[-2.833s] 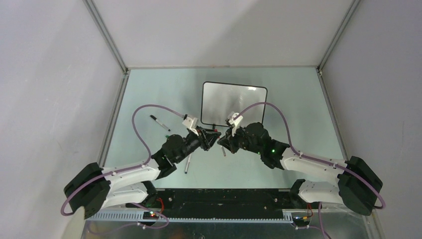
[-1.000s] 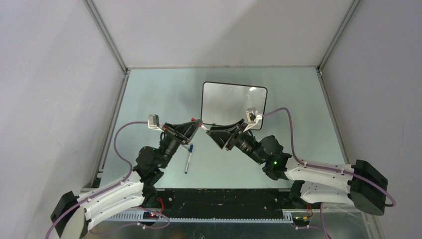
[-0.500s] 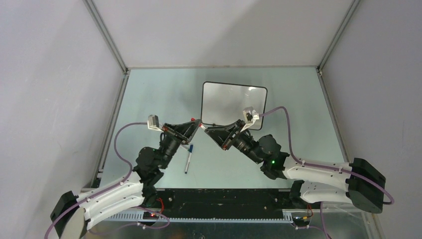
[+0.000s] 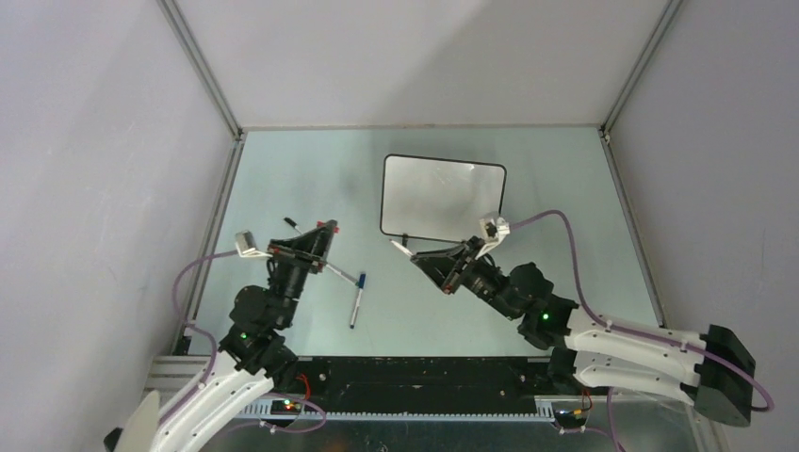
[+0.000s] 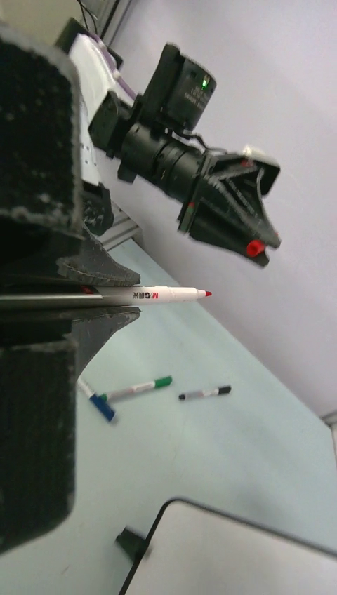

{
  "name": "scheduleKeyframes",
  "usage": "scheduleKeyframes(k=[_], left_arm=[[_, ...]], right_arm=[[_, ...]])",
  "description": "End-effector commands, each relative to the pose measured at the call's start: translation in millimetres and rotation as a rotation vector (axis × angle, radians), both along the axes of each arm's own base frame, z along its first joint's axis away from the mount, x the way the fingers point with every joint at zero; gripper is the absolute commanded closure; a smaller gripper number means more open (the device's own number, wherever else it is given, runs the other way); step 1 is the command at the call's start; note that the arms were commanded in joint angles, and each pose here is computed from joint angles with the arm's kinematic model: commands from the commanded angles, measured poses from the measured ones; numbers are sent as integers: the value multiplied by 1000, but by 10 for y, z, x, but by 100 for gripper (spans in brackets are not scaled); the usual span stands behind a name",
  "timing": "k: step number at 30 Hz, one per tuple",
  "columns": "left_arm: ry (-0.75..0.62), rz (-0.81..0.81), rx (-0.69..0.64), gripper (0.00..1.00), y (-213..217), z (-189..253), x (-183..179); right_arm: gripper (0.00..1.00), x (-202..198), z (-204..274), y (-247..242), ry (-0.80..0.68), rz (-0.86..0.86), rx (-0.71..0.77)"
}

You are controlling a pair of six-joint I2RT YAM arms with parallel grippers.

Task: Write a sentence on the whiteboard
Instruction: Open the pen cap from the whiteboard marker, then place the pen cap at the center of the board.

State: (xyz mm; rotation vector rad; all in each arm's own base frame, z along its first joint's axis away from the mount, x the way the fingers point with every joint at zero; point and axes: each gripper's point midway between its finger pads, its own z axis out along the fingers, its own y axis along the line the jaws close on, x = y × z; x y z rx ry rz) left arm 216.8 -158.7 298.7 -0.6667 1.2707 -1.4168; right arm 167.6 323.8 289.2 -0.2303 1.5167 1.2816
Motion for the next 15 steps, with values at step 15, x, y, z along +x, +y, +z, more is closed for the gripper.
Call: scheduleKeyframes(k=[15], left_arm=[[618,396,1045,99,917,-1280,560]], right_arm=[[100,566,-844,-1248,279,-323,-461]])
